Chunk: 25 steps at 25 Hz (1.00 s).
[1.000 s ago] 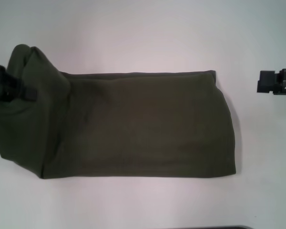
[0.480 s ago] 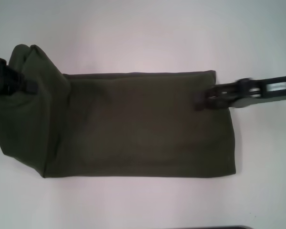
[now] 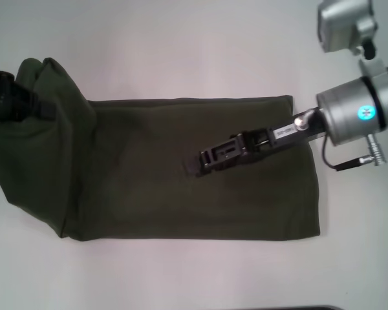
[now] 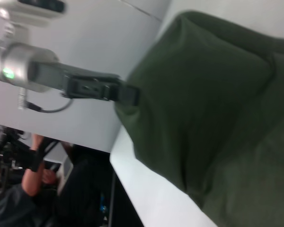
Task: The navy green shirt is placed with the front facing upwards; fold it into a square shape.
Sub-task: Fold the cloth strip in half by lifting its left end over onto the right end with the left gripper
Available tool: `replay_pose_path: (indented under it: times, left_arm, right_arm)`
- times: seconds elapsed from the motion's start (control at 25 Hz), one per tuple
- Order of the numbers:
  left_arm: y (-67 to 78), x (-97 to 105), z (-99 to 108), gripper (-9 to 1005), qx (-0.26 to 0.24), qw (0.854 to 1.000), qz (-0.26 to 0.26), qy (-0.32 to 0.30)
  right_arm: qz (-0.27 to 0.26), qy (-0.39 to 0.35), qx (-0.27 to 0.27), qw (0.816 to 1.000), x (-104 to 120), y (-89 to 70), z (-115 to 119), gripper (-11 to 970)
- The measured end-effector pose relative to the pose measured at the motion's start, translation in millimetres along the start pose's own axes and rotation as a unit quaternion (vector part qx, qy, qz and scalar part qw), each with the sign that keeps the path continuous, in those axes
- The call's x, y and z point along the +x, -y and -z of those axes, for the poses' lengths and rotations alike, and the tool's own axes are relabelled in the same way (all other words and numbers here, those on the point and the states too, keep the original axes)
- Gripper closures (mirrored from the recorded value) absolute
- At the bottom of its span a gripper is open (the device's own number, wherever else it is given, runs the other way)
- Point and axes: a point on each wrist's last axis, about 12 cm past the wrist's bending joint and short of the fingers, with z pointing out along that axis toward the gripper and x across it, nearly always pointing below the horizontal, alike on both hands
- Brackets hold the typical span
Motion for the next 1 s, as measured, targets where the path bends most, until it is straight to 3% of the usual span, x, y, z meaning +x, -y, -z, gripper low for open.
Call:
replay_pose_path:
  times: [0.32,0.4,0.64,1.0]
  left_arm:
    - [1.9,-3.1,-2.1,943,-0.001,1.0,-0.005,0.001]
    - [2.4,-3.6,-2.6,943,0.001,1.0,-0.006,0.004]
    - [5.4,-6.1,-2.7,942,0.008,1.0,-0.011,0.01]
    - [15.4,-12.4,4.5,943,0.022,0.999,-0.026,0.028]
  right_arm:
    - [-0.03,0.014,0.037,0.999,-3.0,12.6,-25.8,462]
    - [-0.039,0.025,0.05,0.998,-6.0,16.0,-32.3,703]
    - [-0.063,0.046,0.054,0.996,-14.8,14.3,-56.9,937]
    - [-0.07,0.039,0.054,0.995,-16.1,9.7,-76.6,948]
